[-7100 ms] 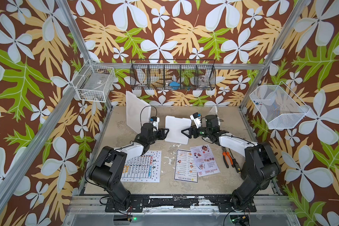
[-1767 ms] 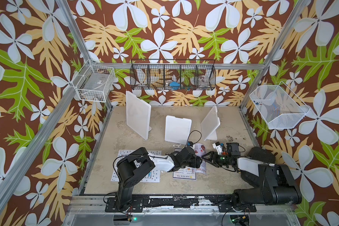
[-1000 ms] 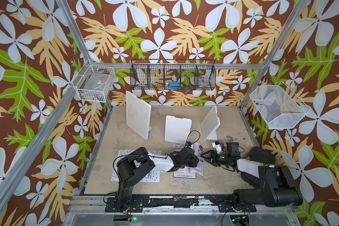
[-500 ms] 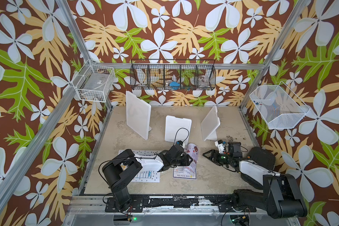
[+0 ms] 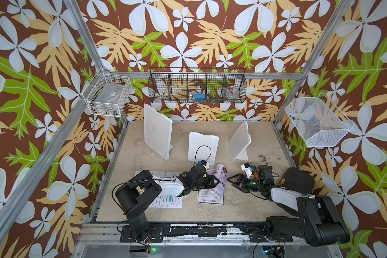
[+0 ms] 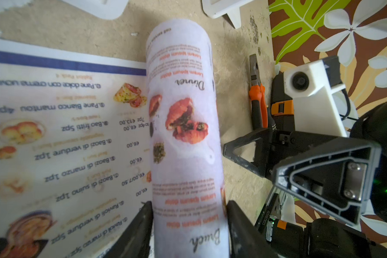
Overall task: Insert the menus into the narrow rack
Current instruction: Pick up the menu from the center of the board.
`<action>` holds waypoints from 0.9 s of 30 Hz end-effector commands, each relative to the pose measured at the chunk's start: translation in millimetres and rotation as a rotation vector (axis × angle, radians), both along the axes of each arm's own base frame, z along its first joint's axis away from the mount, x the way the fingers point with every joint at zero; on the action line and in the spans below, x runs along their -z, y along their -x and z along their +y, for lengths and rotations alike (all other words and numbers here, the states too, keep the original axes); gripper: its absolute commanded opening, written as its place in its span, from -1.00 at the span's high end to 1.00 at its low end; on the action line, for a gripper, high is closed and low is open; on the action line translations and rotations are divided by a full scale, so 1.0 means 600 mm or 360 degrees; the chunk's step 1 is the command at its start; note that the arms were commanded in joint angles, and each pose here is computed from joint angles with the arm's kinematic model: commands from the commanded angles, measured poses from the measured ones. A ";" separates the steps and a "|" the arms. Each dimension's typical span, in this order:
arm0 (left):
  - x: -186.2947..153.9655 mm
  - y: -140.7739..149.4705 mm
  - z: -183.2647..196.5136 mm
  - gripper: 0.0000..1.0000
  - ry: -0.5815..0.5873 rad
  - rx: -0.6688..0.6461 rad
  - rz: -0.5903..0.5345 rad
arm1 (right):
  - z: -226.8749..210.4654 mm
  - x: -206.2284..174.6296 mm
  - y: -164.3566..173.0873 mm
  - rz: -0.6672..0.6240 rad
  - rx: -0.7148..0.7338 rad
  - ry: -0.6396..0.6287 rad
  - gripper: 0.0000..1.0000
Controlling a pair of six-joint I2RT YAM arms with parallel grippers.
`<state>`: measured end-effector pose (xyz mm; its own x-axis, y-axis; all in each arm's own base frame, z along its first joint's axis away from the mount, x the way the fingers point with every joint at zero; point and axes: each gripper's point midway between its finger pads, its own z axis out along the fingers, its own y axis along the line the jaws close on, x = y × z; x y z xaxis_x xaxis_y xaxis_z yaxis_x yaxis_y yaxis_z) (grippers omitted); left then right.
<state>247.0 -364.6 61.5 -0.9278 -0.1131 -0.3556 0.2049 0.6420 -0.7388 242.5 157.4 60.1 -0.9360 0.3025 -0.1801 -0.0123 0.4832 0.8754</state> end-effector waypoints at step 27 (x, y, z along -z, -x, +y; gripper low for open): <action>0.004 0.005 -0.007 -0.08 0.0070 0.0020 0.0026 | 0.040 0.020 0.003 0.0166 0.0054 -0.0231 -0.51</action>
